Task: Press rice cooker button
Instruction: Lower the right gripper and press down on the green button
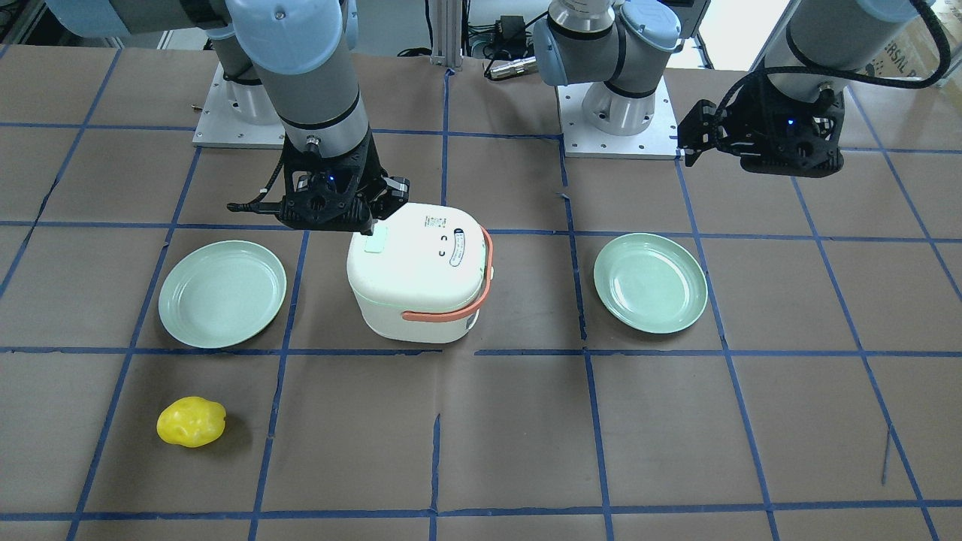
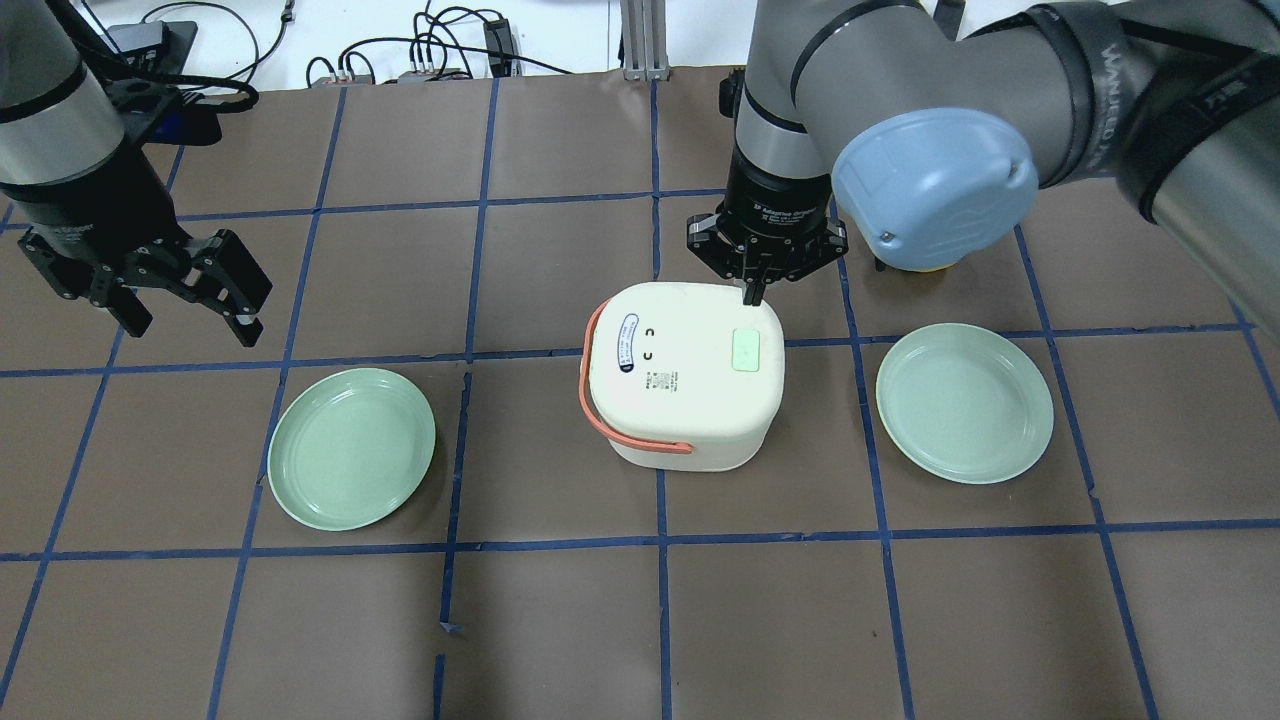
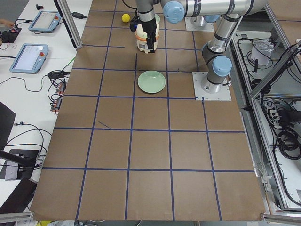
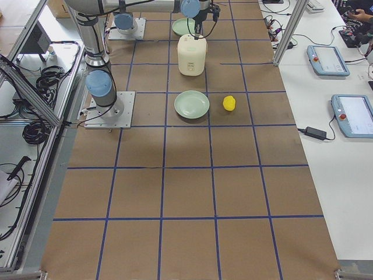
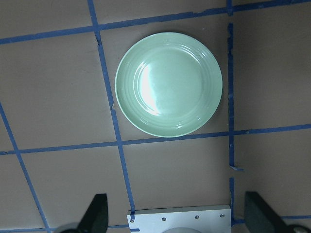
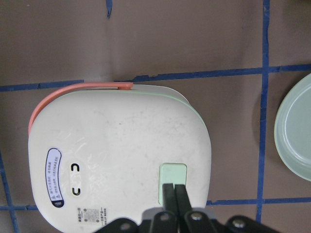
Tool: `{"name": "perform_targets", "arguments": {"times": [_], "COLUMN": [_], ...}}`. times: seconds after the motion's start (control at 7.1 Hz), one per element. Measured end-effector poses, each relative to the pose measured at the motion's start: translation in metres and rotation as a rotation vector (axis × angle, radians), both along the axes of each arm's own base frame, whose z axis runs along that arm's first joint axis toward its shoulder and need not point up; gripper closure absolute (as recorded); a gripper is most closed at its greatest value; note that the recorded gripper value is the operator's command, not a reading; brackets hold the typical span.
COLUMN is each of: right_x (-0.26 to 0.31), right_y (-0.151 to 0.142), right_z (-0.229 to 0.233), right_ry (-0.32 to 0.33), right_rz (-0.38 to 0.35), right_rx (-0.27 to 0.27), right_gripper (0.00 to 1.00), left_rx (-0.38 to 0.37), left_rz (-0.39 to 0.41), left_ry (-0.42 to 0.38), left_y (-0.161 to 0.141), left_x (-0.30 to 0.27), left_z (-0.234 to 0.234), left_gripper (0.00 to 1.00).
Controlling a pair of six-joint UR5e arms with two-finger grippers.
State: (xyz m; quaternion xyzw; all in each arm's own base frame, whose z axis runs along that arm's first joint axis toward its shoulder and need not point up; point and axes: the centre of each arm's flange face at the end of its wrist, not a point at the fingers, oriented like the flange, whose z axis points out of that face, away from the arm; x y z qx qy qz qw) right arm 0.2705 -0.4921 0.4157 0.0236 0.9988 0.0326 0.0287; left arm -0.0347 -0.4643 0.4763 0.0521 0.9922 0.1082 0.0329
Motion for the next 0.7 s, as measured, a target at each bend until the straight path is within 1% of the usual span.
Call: {"name": "perform_targets", "arguments": {"times": [0.28,0.7], "right_x": [-0.001,-0.002], "right_y": [0.003,0.005], "right_z": [-0.011,-0.023], "right_ry": [0.002,0.002], "right_rz": [0.010,0.011], "right_rx": [0.014,0.019], "right_gripper": [0.86,0.86], "left_rx": [0.000,0.000], "left_rz": [0.000,0.000], "left_ry": [0.000,0.000], "left_y": [0.000,0.000], "left_x": [0.000,0.000], "left_z": [0.000,0.000], "left_gripper": [0.00,0.00]}}
